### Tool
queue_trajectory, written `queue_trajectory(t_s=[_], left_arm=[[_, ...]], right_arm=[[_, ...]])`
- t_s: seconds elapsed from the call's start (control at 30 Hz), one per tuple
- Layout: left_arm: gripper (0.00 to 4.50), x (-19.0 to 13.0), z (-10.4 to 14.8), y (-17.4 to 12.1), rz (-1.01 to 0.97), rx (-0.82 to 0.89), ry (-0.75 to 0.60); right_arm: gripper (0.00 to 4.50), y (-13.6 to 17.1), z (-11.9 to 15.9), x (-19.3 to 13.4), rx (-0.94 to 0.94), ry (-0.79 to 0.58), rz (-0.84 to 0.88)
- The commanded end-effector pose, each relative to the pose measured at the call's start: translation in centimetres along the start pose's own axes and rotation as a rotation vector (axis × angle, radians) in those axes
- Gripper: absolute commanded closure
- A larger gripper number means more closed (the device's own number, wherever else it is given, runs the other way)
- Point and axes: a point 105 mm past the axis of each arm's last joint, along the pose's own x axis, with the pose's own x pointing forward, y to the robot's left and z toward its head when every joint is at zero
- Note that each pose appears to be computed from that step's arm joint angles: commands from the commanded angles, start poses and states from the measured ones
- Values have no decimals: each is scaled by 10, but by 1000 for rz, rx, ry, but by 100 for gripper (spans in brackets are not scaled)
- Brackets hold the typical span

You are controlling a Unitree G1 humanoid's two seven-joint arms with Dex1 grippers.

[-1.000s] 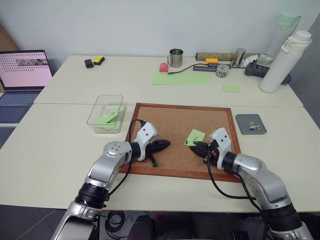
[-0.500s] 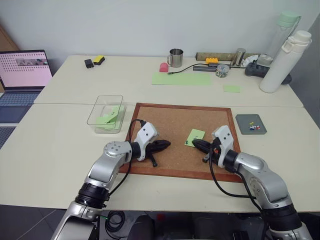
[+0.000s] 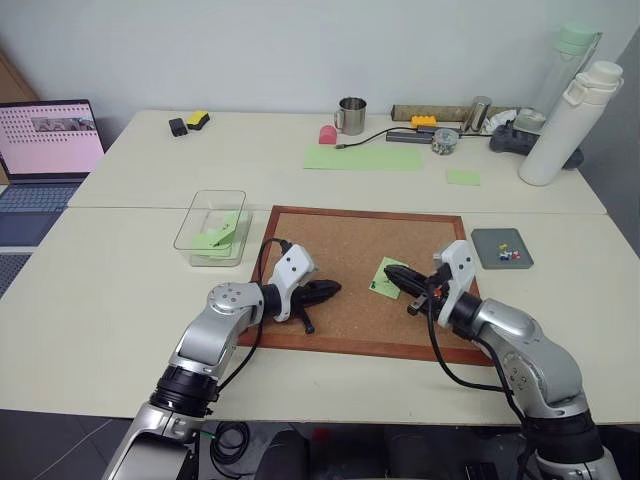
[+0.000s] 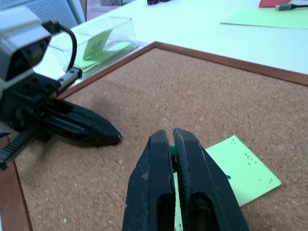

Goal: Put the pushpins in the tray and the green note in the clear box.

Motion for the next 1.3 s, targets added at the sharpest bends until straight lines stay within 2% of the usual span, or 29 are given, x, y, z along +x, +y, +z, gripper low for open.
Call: queue_trajectory(t_s=[0.03,0.13,0.23,0.37,0.5,0.73,0.77,0.93,0.97,1.13,1.17,1.23,1.3], left_arm=[[450,0,-16,-5,-21,-25,57],[450,-1,-16,-6,-20,-27,57],[450,-1,-17,-6,-22,-29,58],[450,0,-16,-7,-27,-28,58],[450,2,-14,-6,-33,-24,56],[450,-2,-15,-4,-26,-20,64],[450,-3,-15,-4,-23,-19,65],[450,-7,-17,-4,-13,-21,70],[450,-7,-17,-4,-12,-22,70],[450,-5,-16,-4,-11,-24,69],[450,-5,-16,-4,-11,-25,68],[450,-4,-16,-4,-12,-25,67],[450,-3,-16,-3,-13,-23,67]], right_arm=[[448,-20,37,-11,-38,-118,-97],[448,-57,59,-30,-65,-165,-257],[448,-95,70,-49,-70,-157,-411],[448,-146,65,-74,-49,-82,-600],[448,-175,51,-81,7,-38,-662],[448,-192,13,-75,41,69,-637],[409,-194,12,-75,37,72,-638],[320,-197,17,-78,38,42,-624],[287,-198,18,-79,31,35,-627],[184,-197,31,-84,-16,-2,-616],[168,-190,36,-81,-50,-7,-575],[168,-176,42,-74,-109,-7,-493],[168,-148,47,-61,-127,-21,-349]])
